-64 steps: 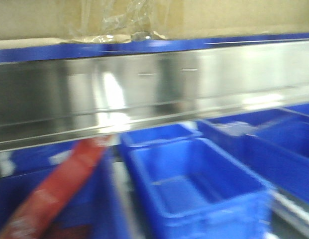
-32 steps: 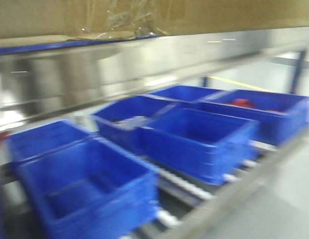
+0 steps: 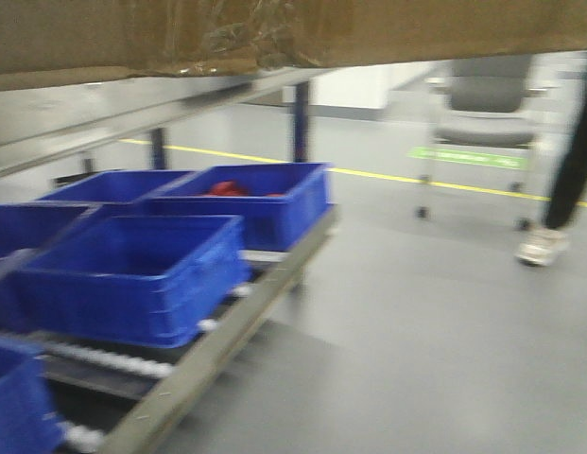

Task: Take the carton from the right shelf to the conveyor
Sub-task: 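Hold the carton with both grippers while the base turns and drives, then carry the carton over the grey conveyor belt with both grippers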

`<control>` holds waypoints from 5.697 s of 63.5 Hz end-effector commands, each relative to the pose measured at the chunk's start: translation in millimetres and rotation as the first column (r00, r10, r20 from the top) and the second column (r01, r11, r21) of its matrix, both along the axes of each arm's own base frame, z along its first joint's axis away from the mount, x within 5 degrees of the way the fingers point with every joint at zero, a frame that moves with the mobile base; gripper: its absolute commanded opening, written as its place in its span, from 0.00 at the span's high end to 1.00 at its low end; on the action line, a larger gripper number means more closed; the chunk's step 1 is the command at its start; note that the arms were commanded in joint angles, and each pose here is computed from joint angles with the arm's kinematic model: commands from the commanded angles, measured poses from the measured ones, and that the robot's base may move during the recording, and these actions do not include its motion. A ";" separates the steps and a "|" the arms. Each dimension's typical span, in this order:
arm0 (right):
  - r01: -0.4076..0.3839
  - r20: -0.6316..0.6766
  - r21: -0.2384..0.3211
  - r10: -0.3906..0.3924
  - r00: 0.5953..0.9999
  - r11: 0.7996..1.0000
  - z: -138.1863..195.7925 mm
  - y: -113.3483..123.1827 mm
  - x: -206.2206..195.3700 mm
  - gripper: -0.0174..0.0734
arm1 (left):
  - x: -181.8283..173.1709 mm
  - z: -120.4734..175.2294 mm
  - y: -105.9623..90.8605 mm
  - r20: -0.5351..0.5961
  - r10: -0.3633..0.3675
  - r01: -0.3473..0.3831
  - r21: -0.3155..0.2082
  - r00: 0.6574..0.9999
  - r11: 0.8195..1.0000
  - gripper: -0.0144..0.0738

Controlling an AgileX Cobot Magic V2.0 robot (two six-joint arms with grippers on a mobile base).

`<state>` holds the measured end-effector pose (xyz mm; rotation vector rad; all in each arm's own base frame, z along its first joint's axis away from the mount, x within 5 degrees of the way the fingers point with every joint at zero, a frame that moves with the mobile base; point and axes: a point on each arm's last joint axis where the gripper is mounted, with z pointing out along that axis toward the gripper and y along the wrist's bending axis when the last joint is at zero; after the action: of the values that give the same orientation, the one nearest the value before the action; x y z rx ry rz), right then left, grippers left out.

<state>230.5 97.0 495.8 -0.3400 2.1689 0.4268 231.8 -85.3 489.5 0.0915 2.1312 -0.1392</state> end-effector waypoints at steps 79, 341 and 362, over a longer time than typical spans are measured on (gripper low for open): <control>0.023 0.073 -0.005 -0.022 0.997 1.000 8.0 -5.3 -1.3 0.88 | -3.4 6.6 5.5 0.045 0.010 -0.012 0.034 0.999 0.999 0.85; 0.023 0.076 -0.004 -0.023 0.997 1.000 8.4 -5.2 -1.1 0.88 | -3.0 7.0 6.8 0.052 0.018 -0.020 0.047 0.998 0.999 0.85; 0.023 0.076 -0.004 -0.023 0.997 1.000 8.4 -5.2 -1.1 0.88 | -2.9 7.2 6.7 0.054 0.017 -0.020 0.047 0.998 0.999 0.85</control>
<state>231.5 97.3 496.0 -0.3399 2.1626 0.4265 232.2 -84.5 490.1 0.0922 2.1238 -0.1270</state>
